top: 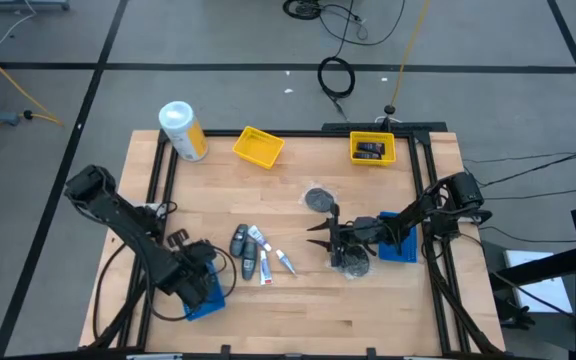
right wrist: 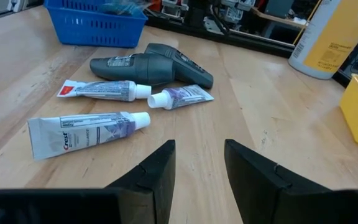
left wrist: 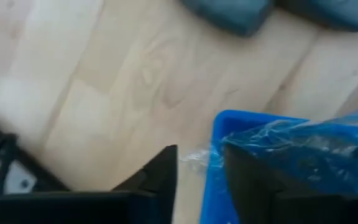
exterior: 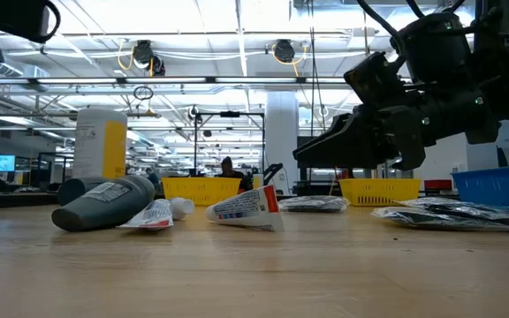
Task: Pick & Place Travel size toiletries
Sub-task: Put the black hairbrush into the left blue bin, then adjust the left blue bin
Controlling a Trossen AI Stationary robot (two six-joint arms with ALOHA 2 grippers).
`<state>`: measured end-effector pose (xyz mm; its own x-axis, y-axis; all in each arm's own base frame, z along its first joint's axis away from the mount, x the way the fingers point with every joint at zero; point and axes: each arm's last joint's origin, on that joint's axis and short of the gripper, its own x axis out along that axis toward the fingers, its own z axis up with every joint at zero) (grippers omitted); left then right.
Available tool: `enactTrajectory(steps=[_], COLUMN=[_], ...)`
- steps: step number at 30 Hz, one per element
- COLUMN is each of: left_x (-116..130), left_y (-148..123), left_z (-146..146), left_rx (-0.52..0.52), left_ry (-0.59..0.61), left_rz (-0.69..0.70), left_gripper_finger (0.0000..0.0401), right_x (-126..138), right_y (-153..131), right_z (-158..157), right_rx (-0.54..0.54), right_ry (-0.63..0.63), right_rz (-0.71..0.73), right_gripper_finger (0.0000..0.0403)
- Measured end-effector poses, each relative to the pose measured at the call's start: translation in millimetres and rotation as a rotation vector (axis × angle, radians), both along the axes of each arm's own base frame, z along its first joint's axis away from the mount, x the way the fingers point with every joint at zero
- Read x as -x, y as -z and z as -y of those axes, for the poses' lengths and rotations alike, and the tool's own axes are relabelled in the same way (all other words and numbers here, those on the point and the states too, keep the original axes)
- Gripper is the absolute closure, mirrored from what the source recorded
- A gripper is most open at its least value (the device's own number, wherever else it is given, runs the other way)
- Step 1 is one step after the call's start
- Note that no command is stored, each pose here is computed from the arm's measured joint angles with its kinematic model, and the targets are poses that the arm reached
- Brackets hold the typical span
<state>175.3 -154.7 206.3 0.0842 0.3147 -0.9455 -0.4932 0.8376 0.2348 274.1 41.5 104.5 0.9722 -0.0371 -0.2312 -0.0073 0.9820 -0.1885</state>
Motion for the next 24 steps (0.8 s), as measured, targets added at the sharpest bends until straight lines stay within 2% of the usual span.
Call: enactTrajectory(steps=[5, 7, 10, 15, 19, 24], left_x=[-8, -9, -6, 3, 7, 10], left_y=[21, 29, 35, 33, 26, 14], left_z=[10, 13, 14, 7, 7, 1], left_rx=[0.158, 0.239, 0.302, 0.266, 0.322, 0.311], left_ry=[0.100, 0.116, 0.103, 0.038, 0.011, -0.106], left_rz=[0.079, 0.087, 0.050, -0.076, -0.170, -0.137], left_gripper_finger=[0.0380, 0.0394, 0.0386, 0.0391, 0.0398, 0.0363], right_x=[0, 0, 0, 0, 0, 0], right_y=[1, 1, 1, 1, 1, 1], right_z=[0, 0, 0, 0, 0, 0], right_rx=[-0.009, -0.009, -0.009, -0.005, -0.004, -0.003], right_ry=[0.002, 0.002, 0.002, 0.001, 0.001, 0.001], right_rz=[-0.007, -0.007, -0.006, -0.006, -0.006, -0.006], right_gripper_finger=[0.0273, 0.0273, 0.0273, 0.0273, 0.0273, 0.0273])
